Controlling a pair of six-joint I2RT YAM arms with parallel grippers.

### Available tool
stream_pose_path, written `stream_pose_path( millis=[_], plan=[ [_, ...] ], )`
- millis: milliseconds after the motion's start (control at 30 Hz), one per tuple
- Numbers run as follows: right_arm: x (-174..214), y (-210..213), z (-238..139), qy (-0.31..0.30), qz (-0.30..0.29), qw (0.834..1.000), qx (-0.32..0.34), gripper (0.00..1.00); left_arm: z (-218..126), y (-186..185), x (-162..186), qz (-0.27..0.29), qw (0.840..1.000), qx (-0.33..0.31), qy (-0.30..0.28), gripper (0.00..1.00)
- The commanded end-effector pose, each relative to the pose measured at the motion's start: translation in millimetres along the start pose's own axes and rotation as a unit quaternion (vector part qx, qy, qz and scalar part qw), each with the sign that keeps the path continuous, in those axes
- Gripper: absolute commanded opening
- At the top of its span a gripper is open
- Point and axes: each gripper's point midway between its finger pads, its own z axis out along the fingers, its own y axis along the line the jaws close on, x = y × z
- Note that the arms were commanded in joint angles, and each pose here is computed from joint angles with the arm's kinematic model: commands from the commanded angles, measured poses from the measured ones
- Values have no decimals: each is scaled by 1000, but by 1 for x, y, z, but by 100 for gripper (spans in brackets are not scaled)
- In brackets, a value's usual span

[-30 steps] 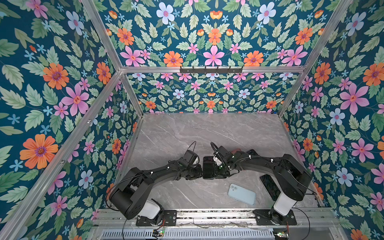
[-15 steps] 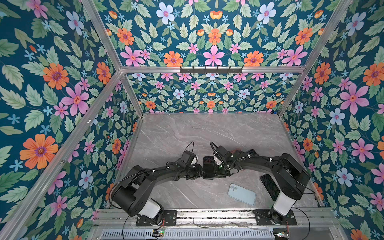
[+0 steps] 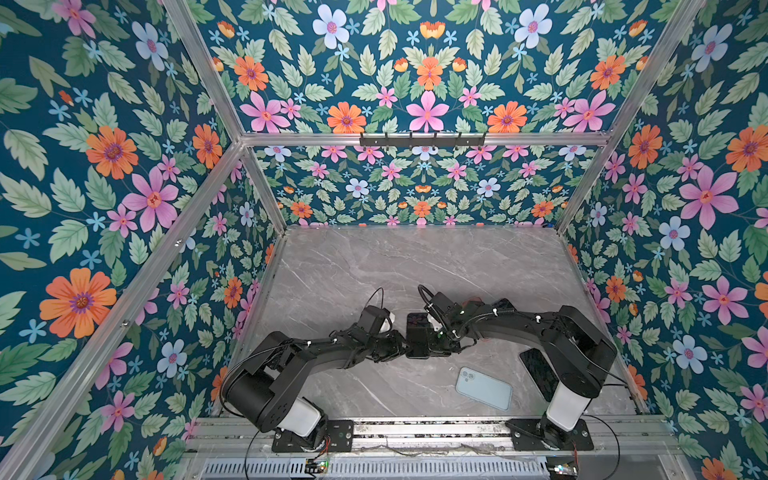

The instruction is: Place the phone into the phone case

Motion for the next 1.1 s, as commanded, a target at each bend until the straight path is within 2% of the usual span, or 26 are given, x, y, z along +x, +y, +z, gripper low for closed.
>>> stream_pose_path(
  millis=[0,333,1067],
  plan=[
    [0,13,4,4,-14,1000,-22,12,0,5,8,-13,1000,-8,14,32],
    [5,14,18,21,-9,999,-30,8,0,5,10,-15,1000,0,12,31],
    [10,11,37,44,7,998,-36,6,0,2,10,-15,1000,9,9,30]
  ],
)
